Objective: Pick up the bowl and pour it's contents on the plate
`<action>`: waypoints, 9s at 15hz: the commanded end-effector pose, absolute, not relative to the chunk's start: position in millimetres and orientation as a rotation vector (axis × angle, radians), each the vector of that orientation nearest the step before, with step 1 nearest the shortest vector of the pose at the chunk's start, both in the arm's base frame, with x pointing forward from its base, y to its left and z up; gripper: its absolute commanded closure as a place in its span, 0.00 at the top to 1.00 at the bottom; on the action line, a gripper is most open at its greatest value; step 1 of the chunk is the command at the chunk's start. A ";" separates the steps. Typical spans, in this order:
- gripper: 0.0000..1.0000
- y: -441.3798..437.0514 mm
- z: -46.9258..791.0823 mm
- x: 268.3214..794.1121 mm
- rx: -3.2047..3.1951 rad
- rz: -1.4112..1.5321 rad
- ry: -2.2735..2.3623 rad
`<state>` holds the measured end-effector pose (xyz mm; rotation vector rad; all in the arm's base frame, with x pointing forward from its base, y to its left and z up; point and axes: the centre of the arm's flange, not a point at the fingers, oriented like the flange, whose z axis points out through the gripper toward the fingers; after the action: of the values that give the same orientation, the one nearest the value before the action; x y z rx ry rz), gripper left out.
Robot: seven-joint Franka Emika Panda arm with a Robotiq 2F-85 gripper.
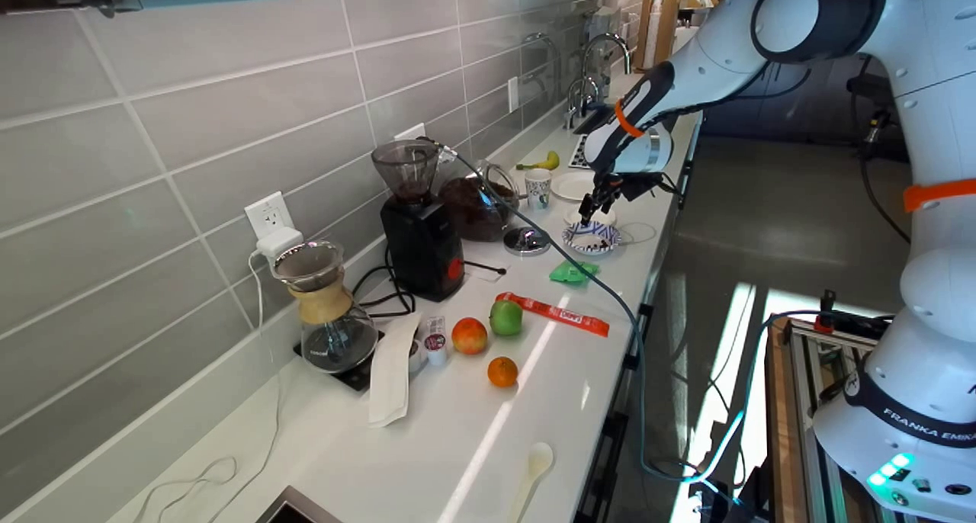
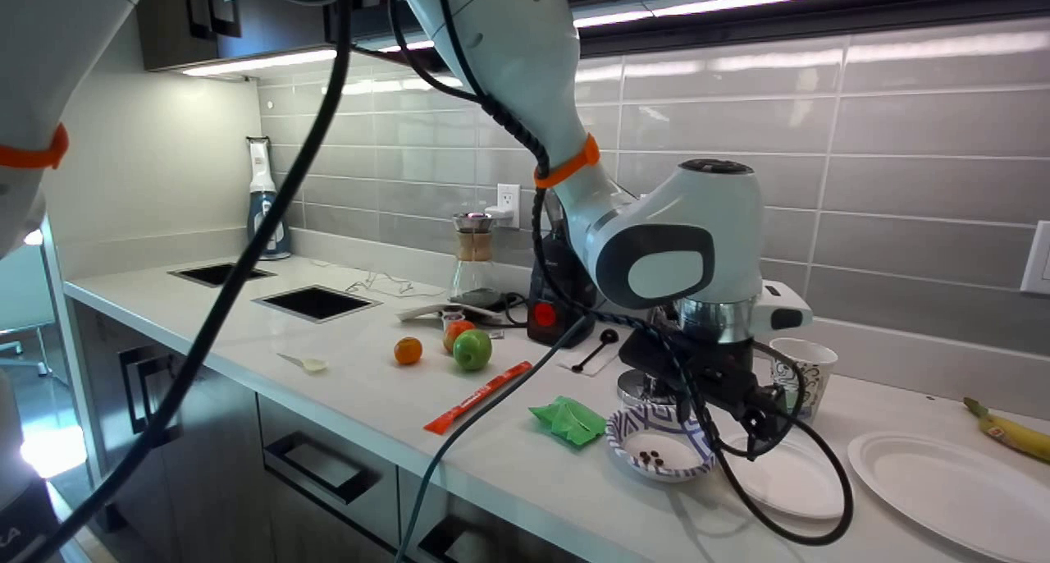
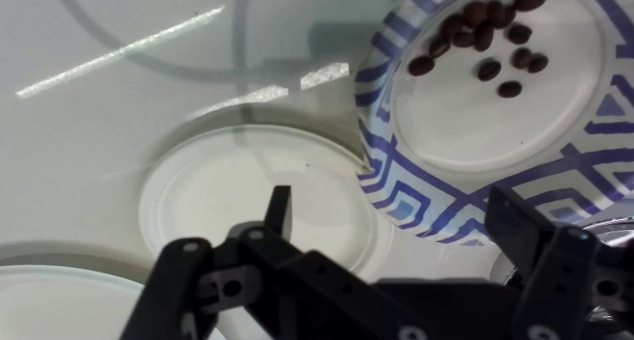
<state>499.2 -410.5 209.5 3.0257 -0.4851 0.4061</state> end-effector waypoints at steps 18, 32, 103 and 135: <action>0.00 -407.8 193.3 519.7 3.056 0.376 -0.393; 0.01 -417.5 253.3 495.8 3.079 0.523 -0.299; 0.01 -390.8 255.0 459.1 1.862 0.969 -0.167; 0.01 -370.2 251.3 447.2 1.658 0.916 -0.001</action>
<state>451.1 -375.9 256.4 1.7048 -0.0171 0.9377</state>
